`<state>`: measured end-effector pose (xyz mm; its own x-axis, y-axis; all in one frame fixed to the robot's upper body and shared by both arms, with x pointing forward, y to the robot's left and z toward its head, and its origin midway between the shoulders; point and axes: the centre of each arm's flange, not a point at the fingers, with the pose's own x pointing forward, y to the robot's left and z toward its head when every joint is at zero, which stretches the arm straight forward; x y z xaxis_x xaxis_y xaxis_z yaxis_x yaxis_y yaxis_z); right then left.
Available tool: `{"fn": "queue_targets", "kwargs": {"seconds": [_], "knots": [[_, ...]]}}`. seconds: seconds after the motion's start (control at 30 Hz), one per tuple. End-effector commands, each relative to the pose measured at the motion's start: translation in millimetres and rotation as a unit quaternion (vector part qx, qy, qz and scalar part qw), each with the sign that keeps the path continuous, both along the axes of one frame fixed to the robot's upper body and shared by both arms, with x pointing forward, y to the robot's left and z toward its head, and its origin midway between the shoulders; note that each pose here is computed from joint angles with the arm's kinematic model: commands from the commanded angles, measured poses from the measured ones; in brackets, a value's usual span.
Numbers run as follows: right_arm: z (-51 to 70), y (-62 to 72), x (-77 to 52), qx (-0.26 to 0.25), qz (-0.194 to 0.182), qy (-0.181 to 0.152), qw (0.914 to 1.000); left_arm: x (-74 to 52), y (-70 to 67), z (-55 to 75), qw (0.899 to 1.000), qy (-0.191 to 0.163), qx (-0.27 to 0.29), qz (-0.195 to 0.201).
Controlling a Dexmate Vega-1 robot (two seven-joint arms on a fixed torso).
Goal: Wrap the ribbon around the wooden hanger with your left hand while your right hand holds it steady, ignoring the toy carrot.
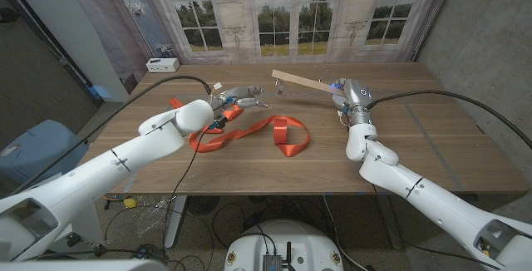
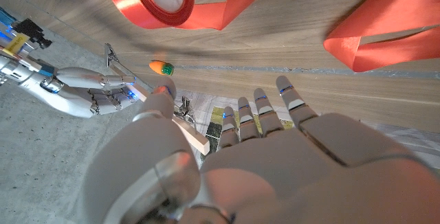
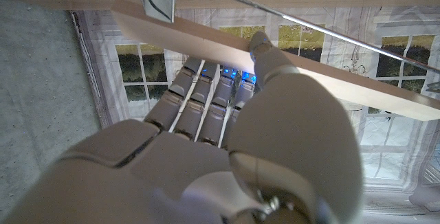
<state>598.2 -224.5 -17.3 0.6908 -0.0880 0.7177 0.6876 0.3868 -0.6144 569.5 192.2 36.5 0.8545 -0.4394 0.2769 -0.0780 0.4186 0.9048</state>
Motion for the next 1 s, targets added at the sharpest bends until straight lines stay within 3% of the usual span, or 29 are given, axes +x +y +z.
{"fn": "queue_targets", "kwargs": {"seconds": [0.03, 0.4, 1.0], "knots": [[-9.1, -11.8, -17.8, 0.008, -0.001, -0.007, 0.9999, -18.6, -18.4, 2.8, 0.998, -0.016, 0.057, 0.013], [-16.6, -18.4, -30.7, 0.017, -0.007, -0.015, 0.9997, -29.6, -36.5, 4.4, 0.991, -0.025, 0.129, 0.039], [-16.8, -23.9, -46.6, 0.055, 0.012, -0.064, 0.9964, -28.5, -58.8, 2.7, 0.978, 0.007, 0.202, 0.054]]}}
